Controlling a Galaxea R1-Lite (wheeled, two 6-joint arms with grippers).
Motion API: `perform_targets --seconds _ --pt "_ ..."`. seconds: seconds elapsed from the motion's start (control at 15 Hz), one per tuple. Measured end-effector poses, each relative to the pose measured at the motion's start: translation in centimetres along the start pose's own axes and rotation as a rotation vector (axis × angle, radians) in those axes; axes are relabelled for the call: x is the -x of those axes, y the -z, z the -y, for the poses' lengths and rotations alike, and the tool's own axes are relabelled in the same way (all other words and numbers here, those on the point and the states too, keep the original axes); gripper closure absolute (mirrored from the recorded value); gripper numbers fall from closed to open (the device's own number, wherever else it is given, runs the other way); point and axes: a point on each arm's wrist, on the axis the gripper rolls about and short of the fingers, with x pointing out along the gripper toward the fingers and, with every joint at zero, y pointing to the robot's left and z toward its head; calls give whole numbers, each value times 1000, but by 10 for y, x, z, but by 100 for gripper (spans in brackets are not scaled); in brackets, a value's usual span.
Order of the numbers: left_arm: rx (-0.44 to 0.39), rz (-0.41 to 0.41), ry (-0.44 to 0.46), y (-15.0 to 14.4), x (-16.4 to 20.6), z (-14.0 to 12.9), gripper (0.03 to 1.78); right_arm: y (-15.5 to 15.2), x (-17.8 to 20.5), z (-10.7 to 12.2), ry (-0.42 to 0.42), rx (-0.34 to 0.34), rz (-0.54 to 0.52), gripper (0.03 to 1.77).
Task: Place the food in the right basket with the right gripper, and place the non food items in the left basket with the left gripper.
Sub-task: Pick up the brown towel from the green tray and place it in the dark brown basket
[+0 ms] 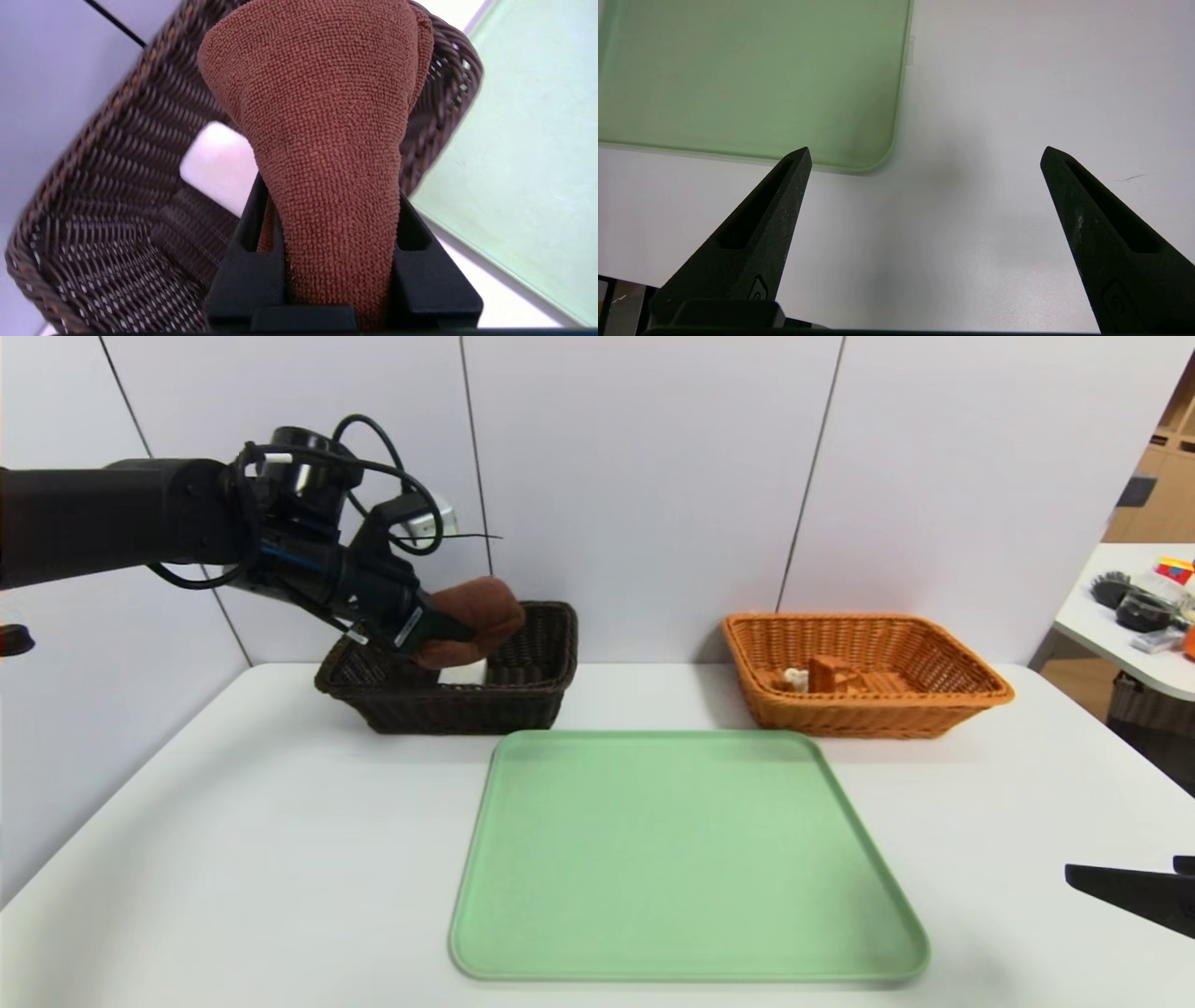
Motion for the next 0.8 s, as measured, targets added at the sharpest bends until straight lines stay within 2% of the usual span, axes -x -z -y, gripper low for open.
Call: perform_targets --seconds 0.33,0.53,0.8 --pt "-75 70 -78 9 -34 -26 130 3 0 0 1 0 -6 10" --pt "-136 47 -75 23 -55 -34 130 4 1 1 0 -1 -3 10" --pt "-130 17 -55 36 -72 -35 130 6 0 1 0 -2 -7 10"
